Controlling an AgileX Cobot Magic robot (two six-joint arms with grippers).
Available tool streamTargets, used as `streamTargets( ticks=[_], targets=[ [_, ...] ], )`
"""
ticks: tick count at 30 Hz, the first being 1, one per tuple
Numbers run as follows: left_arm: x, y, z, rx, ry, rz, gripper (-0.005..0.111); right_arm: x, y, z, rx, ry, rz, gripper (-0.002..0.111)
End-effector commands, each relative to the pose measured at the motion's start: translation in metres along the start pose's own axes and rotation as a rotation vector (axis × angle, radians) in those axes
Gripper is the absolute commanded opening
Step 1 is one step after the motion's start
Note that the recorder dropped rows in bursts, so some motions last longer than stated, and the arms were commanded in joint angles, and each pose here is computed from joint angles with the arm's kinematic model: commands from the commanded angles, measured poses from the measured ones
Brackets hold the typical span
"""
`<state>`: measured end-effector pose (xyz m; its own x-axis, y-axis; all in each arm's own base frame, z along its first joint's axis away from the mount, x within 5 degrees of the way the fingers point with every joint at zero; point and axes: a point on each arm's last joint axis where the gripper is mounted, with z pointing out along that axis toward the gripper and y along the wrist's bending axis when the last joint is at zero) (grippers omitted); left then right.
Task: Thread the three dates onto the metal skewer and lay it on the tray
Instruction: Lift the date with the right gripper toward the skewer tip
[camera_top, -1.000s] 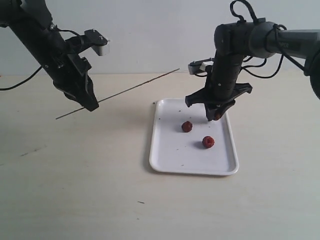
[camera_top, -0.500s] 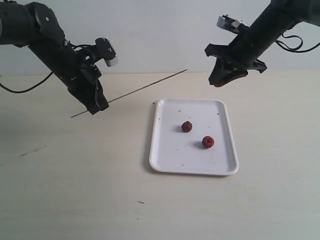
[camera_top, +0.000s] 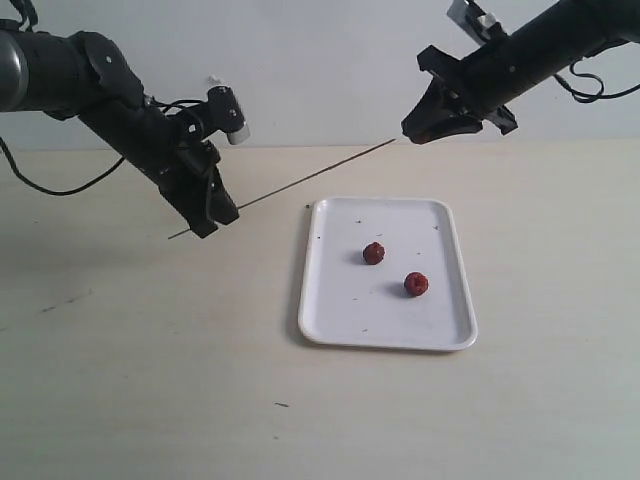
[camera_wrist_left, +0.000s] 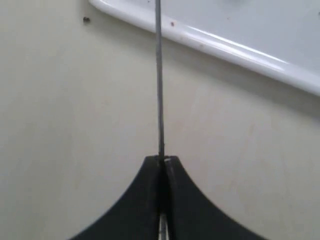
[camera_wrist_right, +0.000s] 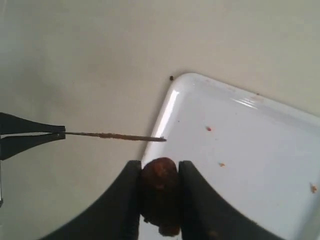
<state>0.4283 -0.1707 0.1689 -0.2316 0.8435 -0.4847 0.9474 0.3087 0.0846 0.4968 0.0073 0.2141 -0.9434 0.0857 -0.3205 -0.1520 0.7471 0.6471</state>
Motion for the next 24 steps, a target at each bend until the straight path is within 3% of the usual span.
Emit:
streamTargets(
  ticks=[1,24],
  targets=[
    [-0.003,-0.001,0.001,0.005,-0.029,0.005,0.0,-0.003,0.007,-0.006,-0.034,-0.03,-0.014,0.024],
    [-0.005,-0.002,0.006,-0.024,-0.114,0.054,0.0,-0.006,-0.002,-0.017,-0.061,-0.068,0.004,0.024]
  ],
)
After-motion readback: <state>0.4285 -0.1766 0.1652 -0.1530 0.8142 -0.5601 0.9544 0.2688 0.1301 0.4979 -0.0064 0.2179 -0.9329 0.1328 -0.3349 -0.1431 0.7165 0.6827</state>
